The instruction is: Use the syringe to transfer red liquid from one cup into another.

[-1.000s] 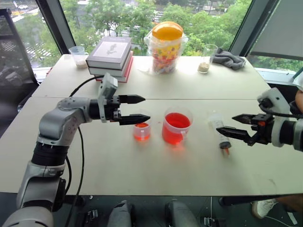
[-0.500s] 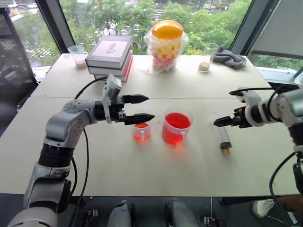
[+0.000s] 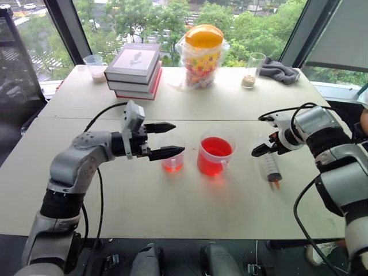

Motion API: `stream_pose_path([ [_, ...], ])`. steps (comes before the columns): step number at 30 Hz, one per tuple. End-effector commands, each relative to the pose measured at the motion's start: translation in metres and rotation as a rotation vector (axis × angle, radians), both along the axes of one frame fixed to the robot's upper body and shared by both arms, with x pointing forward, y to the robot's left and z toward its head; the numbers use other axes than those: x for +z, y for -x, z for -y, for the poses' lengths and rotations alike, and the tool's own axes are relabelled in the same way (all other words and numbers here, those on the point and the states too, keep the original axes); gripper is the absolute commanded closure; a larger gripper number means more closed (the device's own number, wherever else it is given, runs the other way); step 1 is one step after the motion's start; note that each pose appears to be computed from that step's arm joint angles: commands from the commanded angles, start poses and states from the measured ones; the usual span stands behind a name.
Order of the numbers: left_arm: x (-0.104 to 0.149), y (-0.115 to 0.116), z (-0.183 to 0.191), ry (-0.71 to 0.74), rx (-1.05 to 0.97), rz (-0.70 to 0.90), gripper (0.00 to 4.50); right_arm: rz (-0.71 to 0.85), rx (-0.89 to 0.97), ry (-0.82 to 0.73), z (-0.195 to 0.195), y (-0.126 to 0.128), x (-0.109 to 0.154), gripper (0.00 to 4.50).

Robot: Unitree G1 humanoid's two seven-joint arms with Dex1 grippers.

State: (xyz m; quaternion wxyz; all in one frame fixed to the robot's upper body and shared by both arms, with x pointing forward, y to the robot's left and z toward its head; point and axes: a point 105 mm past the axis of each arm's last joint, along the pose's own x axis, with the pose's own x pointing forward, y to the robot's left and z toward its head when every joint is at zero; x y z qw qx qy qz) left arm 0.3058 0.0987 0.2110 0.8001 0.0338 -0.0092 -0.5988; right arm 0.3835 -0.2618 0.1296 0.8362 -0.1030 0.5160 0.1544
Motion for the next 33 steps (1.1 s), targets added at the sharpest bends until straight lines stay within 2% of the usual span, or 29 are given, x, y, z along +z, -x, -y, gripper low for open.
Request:
stream_pose_path([
  [1,0.013,0.004,-0.001,0.017,-0.005,0.048,0.00,-0.030,0.023,0.021,0.001,0.003,0.001,0.28],
  [3,0.013,0.003,0.000,0.016,-0.007,0.049,0.00,-0.039,0.026,0.019,0.001,0.003,-0.001,0.84],
  [7,0.014,0.001,0.000,0.013,-0.016,0.053,0.00,-0.041,0.013,-0.003,-0.005,0.003,0.000,2.75],
  [8,0.015,0.000,0.000,0.011,-0.020,0.054,0.00,-0.037,0.003,-0.014,-0.007,0.003,0.002,2.95],
  [12,0.019,-0.001,0.000,-0.001,-0.031,0.066,0.00,0.007,-0.034,-0.037,-0.006,0.003,0.014,2.95],
  [15,0.025,-0.005,-0.003,-0.010,-0.026,0.082,0.00,0.139,-0.072,-0.056,0.001,-0.003,0.044,2.95],
  [17,0.033,-0.009,-0.007,-0.006,-0.019,0.090,0.00,0.326,-0.057,-0.058,0.002,-0.010,0.083,2.95],
  [20,0.043,-0.014,-0.013,0.008,-0.018,0.095,0.00,0.667,0.046,-0.162,-0.027,-0.011,0.148,2.95],
  [23,0.051,-0.020,-0.014,0.007,-0.025,0.108,0.00,0.853,0.118,-0.297,-0.054,0.004,0.185,2.95],
  [26,0.058,-0.027,-0.010,-0.008,-0.049,0.124,0.00,1.118,0.251,-0.509,-0.089,0.030,0.229,2.95],
  [27,0.059,-0.028,-0.008,-0.014,-0.061,0.123,0.00,1.195,0.310,-0.646,-0.103,0.045,0.241,2.95],
  [29,0.058,-0.031,-0.005,-0.028,-0.078,0.123,0.00,1.242,0.359,-0.834,-0.117,0.064,0.241,2.95],
  [31,0.059,-0.031,-0.005,-0.037,-0.091,0.127,0.00,1.245,0.356,-0.884,-0.124,0.070,0.232,2.95],
  [33,0.065,-0.032,-0.001,-0.029,-0.114,0.133,0.00,1.251,0.360,-0.899,-0.131,0.077,0.209,2.95],
])
